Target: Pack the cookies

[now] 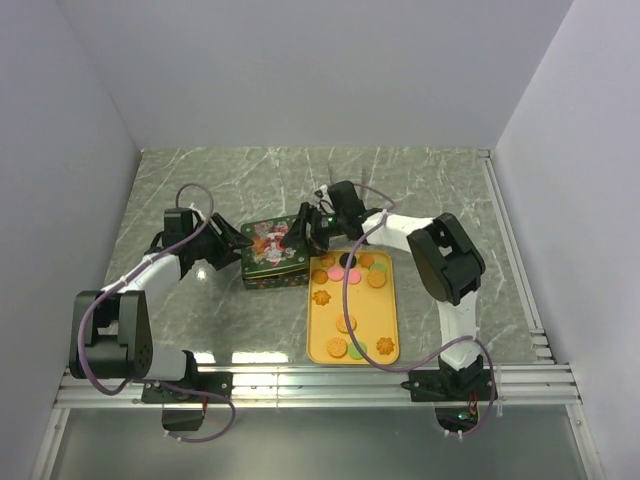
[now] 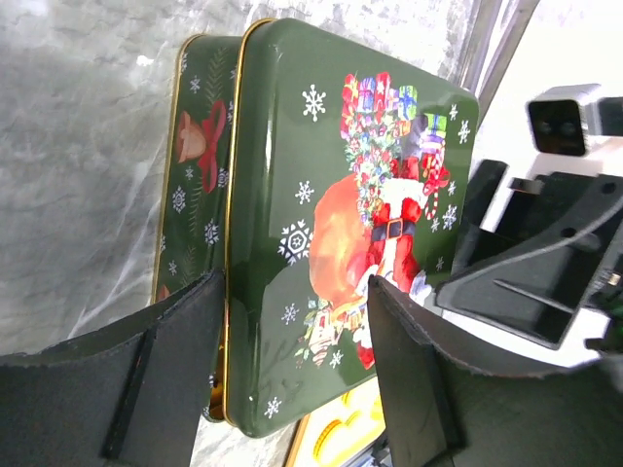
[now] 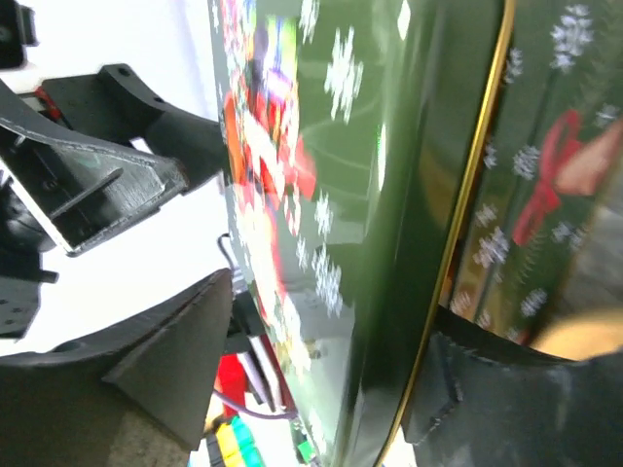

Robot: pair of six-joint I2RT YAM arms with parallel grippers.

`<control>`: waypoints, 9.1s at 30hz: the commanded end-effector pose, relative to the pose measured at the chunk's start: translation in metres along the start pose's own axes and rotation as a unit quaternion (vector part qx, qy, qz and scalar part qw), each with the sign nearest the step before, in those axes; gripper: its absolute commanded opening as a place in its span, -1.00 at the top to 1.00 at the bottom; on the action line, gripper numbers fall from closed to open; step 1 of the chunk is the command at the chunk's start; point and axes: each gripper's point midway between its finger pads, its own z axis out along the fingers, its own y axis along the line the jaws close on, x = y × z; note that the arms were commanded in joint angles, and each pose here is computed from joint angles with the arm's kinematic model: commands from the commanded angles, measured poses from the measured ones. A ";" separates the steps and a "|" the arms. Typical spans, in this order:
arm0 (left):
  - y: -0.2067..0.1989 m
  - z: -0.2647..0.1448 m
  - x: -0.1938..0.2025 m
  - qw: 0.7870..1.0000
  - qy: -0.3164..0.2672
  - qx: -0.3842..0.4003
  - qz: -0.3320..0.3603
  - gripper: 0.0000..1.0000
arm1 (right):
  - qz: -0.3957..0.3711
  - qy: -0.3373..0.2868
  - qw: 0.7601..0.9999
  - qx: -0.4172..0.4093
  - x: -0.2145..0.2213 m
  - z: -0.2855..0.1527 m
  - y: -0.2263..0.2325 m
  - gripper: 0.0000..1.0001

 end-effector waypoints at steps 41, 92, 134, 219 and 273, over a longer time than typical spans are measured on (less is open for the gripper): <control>-0.005 0.032 0.001 0.980 0.054 -0.077 0.173 -0.35 | -0.041 -0.059 0.993 0.097 -0.047 -0.093 0.006 -0.38; -0.031 0.062 0.018 0.968 0.070 -0.169 0.172 -0.35 | 0.032 0.016 0.998 0.053 -0.013 -0.027 -0.071 1.00; -0.062 -0.136 -0.006 0.956 -0.191 -0.114 0.189 -0.99 | -0.131 -0.050 0.989 0.036 -0.012 -0.082 0.045 0.78; 0.035 -0.047 -0.128 0.811 -0.458 -0.094 0.352 -0.99 | -0.399 -0.387 0.814 0.169 0.051 -0.250 -0.005 -1.00; 0.035 -0.047 -0.129 0.811 -0.458 -0.095 0.352 -0.99 | -0.330 -0.603 0.643 0.337 -0.077 -0.353 -0.137 -1.00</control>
